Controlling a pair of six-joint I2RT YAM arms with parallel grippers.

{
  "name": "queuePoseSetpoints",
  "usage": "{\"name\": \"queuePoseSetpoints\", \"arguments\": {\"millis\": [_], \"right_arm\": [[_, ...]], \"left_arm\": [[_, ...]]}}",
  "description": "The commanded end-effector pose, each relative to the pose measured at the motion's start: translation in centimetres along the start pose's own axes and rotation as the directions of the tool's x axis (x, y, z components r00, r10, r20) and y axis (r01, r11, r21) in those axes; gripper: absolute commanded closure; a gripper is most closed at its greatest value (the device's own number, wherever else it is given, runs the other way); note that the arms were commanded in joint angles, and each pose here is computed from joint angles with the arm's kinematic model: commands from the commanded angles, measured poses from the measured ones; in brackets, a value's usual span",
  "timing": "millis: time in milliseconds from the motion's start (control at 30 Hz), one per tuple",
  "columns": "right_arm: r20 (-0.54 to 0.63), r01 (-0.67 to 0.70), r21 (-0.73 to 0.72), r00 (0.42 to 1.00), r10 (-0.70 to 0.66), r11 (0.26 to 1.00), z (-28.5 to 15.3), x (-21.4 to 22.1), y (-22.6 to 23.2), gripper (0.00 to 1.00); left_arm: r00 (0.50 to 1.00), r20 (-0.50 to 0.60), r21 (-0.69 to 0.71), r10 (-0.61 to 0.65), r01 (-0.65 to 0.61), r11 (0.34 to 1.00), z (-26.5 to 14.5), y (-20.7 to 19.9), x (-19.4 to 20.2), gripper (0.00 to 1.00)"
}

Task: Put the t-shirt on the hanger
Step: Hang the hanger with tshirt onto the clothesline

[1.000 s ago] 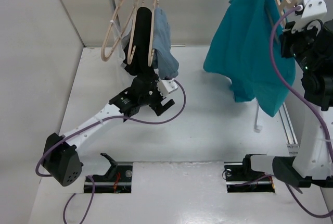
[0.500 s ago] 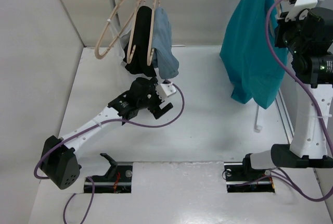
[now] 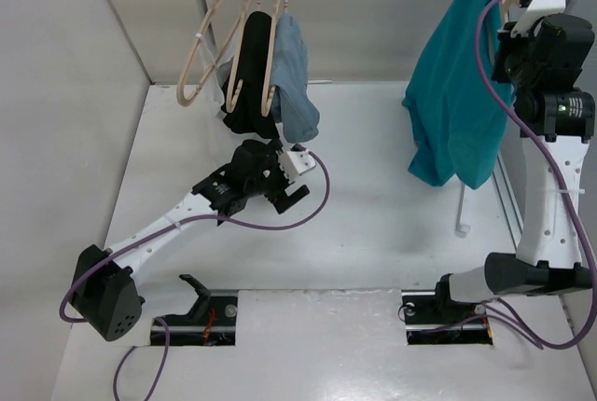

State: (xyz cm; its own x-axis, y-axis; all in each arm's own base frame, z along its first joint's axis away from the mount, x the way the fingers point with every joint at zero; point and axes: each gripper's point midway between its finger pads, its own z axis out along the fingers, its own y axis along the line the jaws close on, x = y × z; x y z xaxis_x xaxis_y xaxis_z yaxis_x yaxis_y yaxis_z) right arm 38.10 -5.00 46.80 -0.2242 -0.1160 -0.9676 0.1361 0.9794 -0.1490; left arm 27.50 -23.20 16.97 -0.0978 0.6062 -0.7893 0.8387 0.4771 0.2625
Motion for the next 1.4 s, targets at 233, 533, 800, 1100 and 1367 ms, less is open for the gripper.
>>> {"name": "queuePoseSetpoints", "arguments": {"millis": [233,533,800,1100,1367], "right_arm": [[0.109,-0.063,0.0,0.992,0.062,0.998,-0.2,-2.0,0.0,0.46],[0.07,0.03,0.001,0.997,-0.03,1.0,-4.7,0.5,-0.4,0.01],[0.141,0.112,0.085,0.982,-0.123,0.99,-11.5,-0.3,-2.5,0.01],[0.293,0.285,-0.148,0.927,-0.233,0.947,-14.9,0.5,2.1,0.01],[-0.106,0.051,-0.512,0.987,-0.122,0.857,-7.3,19.6,10.1,0.01]], "left_arm": [[0.999,0.043,0.002,0.017,-0.017,1.0,-0.6,-0.4,-0.5,0.0],[1.0,0.021,0.013,-0.006,0.006,1.0,-0.5,-1.0,0.7,0.0],[1.0,0.016,0.045,-0.009,0.009,0.999,0.0,-1.4,0.6,0.0],[1.0,-0.009,0.043,-0.022,0.022,0.999,0.3,-1.6,1.7,0.0],[0.99,-0.049,-0.12,-0.13,0.123,0.985,0.4,-0.4,5.0,0.0]]}}
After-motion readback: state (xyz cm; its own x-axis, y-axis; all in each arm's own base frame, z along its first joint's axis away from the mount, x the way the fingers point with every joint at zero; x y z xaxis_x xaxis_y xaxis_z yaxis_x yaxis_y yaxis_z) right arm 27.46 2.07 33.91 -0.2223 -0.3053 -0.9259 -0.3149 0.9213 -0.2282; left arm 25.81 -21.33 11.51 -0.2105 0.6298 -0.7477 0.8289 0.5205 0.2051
